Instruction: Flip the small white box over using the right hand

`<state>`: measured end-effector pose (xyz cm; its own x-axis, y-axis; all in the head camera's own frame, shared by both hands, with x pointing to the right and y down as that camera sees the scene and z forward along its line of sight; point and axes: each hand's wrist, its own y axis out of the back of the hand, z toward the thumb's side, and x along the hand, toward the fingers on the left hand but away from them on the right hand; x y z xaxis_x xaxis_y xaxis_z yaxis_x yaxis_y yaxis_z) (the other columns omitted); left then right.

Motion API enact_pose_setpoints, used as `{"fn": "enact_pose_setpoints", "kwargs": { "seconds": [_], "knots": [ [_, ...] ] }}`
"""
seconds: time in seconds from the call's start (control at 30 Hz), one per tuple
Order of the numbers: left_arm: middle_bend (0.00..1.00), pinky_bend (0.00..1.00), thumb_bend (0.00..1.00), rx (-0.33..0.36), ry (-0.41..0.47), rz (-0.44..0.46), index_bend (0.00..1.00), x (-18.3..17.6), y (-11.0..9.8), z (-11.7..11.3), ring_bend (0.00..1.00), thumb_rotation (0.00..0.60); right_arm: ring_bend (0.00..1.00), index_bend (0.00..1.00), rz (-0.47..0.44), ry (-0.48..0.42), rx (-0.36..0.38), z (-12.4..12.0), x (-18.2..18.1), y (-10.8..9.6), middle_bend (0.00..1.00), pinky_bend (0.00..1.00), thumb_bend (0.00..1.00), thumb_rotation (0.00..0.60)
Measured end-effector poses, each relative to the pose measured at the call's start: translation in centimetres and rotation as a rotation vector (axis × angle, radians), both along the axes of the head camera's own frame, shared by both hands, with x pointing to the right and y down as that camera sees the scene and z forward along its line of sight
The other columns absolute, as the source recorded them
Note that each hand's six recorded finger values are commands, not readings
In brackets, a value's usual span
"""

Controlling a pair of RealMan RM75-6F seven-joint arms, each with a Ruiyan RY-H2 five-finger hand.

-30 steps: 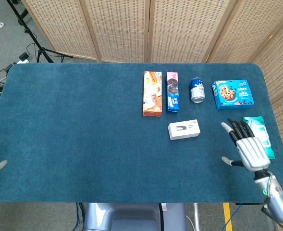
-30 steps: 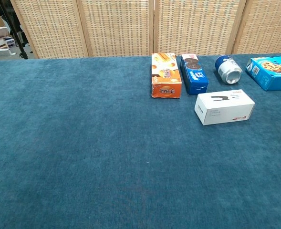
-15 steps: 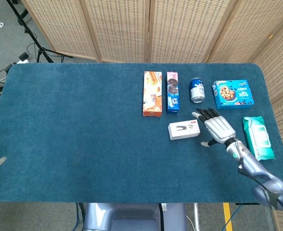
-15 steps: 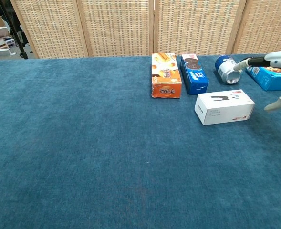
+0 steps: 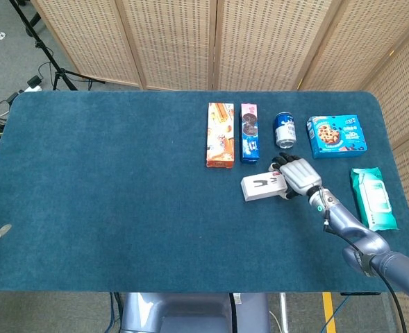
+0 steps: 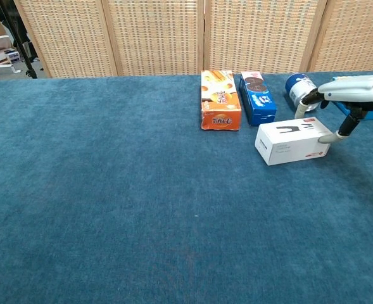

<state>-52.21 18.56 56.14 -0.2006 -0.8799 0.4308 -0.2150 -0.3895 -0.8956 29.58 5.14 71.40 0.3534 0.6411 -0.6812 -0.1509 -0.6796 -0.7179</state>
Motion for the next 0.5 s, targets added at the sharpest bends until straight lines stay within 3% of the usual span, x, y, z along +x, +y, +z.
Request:
{"fn": "enact_pose_setpoints", "kwargs": {
  "seconds": [0.1, 0.23, 0.37, 0.5],
  "knots": [
    [0.0, 0.0, 0.0, -0.002, -0.002, 0.001, 0.0, 0.06, -0.05, 0.13, 0.0, 0.6, 0.28, 0.41, 0.009, -0.02, 0.008, 0.17, -0.18, 0.05, 0.37, 0.35, 0.54, 0.6],
    [0.0, 0.0, 0.0, -0.002, -0.002, 0.003, 0.0, 0.12, -0.07, 0.18, 0.0, 0.6, 0.37, 0.45, 0.036, -0.067, 0.024, 0.29, -0.35, 0.16, 0.46, 0.37, 0.65, 0.6],
    [0.0, 0.0, 0.0, -0.002, -0.002, 0.004, 0.0, 0.15, -0.07, 0.17, 0.0, 0.6, 0.4, 0.47, 0.065, -0.106, 0.011, 0.4, -0.27, 0.41, 0.49, 0.37, 0.82, 0.6],
    [0.0, 0.0, 0.0, -0.005, -0.001, 0.004, 0.0, 0.12, -0.05, 0.21, 0.0, 0.6, 0.41, 0.5, 0.09, -0.143, -0.015, -0.17, -0.22, 0.47, 0.52, 0.37, 0.91, 0.6]
  ]
}}
